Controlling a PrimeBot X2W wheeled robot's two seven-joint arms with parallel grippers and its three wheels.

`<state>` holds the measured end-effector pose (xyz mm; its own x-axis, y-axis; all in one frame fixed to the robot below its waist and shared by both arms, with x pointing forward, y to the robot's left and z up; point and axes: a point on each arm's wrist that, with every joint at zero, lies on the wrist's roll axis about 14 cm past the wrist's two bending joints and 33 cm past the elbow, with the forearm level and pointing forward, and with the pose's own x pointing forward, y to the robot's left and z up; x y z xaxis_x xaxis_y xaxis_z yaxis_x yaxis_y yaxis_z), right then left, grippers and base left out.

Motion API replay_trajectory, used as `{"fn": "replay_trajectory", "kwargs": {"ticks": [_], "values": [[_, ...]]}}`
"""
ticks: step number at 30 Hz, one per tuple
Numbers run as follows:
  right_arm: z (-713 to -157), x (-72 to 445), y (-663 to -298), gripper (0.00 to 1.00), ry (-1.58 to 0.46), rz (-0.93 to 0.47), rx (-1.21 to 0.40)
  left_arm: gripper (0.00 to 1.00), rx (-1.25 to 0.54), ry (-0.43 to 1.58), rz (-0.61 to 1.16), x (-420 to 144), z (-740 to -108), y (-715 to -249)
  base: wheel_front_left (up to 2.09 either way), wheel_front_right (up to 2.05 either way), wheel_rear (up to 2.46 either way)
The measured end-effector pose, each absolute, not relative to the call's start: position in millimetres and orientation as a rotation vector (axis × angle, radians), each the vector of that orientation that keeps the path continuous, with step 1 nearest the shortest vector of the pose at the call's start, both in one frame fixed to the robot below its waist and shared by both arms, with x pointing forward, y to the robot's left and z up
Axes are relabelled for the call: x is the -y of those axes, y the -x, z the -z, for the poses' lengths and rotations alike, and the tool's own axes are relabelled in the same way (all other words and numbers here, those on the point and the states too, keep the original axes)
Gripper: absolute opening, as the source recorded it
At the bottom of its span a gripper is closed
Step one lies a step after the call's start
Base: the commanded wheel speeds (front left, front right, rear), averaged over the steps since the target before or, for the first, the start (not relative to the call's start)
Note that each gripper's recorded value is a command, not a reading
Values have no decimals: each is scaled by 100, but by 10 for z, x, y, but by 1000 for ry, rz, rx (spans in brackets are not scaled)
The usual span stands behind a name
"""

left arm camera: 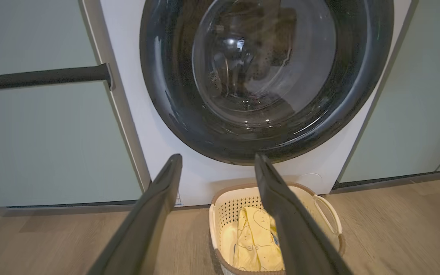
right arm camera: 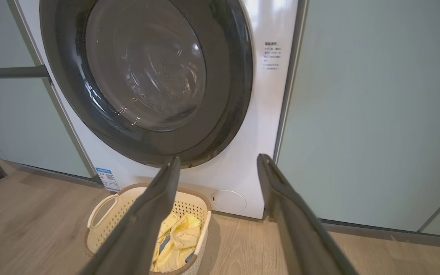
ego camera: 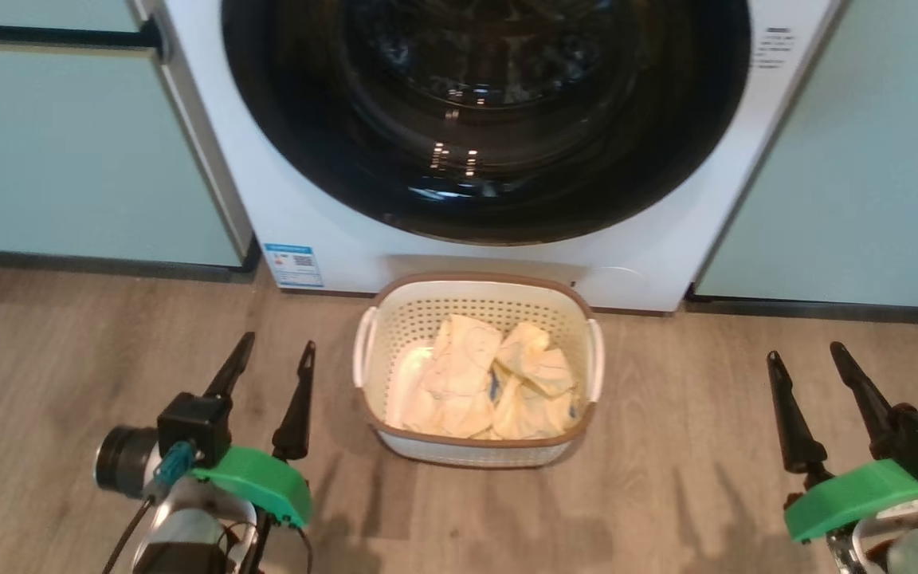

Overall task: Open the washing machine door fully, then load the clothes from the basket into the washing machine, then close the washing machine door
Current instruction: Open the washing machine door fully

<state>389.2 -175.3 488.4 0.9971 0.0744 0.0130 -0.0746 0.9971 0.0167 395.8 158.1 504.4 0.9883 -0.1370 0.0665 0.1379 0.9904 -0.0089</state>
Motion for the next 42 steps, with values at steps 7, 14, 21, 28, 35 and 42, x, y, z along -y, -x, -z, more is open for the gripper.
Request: {"fn": "replay_trajectory", "kwargs": {"ticks": [7, 14, 21, 28, 35, 42], "values": [[-4901, 1777, -3883, 100, -24, -67, 18, 100, 68, 10, 144, -1556, -5052, -3956, 123, 123, -246], [-4925, 1784, -3872, 100, -29, -65, 25, 100, 76, 10, 146, -1550, -5080, -3949, 122, 122, -244], [-4952, 1834, -3856, 100, -22, -56, 32, 100, 87, 21, 161, -1493, -5119, -3943, 84, 84, -168], [-4980, 1843, -3834, 100, -30, -52, 40, 100, 96, 19, 162, -1491, -5149, -3937, 43, 43, -85], [-4998, 1850, -3825, 100, -31, -50, 45, 100, 100, 19, 166, -1481, -5164, -3934, 32, 32, -64], [-5004, 1847, -3818, 100, -33, -51, 47, 100, 101, 19, 165, -1483, -5169, -3927, 30, 31, -61]]}}
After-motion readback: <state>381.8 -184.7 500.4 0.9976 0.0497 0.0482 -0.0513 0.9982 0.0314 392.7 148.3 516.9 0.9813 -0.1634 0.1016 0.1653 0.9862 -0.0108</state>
